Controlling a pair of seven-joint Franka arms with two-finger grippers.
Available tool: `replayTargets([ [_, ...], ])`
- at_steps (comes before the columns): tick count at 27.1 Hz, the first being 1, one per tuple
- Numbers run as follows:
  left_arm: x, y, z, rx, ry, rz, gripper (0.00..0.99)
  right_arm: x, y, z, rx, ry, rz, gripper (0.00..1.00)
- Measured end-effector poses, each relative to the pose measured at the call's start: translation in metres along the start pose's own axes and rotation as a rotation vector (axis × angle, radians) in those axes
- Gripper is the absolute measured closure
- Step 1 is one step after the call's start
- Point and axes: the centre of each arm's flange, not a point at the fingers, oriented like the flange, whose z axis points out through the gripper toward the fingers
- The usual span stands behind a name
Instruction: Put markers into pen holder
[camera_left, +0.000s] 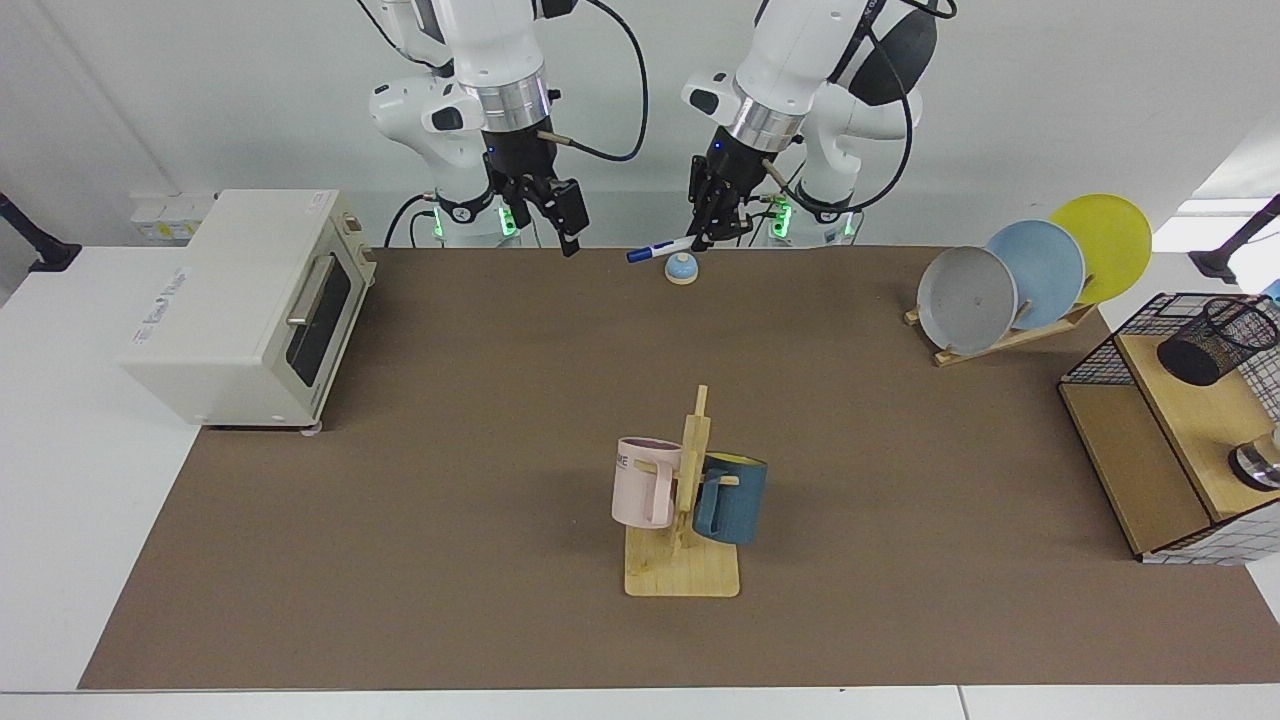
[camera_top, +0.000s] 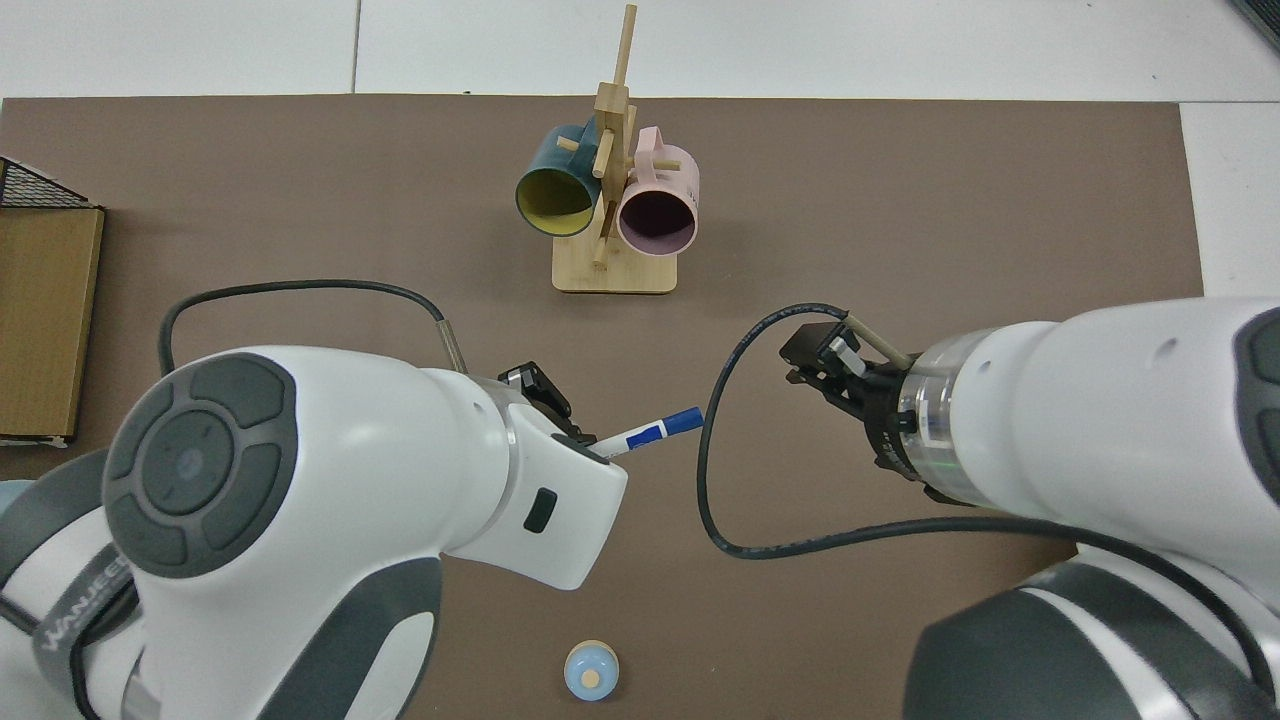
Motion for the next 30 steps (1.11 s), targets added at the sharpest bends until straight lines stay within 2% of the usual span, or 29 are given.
replayTargets([
  [6, -0.005, -0.006, -0.003, 0.015, -0.008, -0.007, 0.815, 0.027, 0.013, -0.002, -0.012, 0.018, -0.196, 0.0],
  [11, -0.011, -0.013, -0.008, 0.038, -0.018, -0.014, 0.815, 0.054, 0.032, -0.001, -0.046, 0.006, -0.366, 0.0],
  [17, -0.025, -0.026, -0.02, 0.057, -0.028, -0.055, 0.815, 0.094, 0.059, -0.004, -0.056, 0.005, -0.544, 0.0],
  [23, -0.038, -0.033, -0.039, 0.098, -0.125, -0.134, 0.815, 0.12, 0.079, -0.007, -0.06, 0.006, -0.689, 0.0],
  [30, -0.074, -0.055, -0.077, 0.126, -0.231, -0.206, 0.815, 0.125, 0.081, -0.003, -0.066, -0.004, -0.734, 0.0],
])
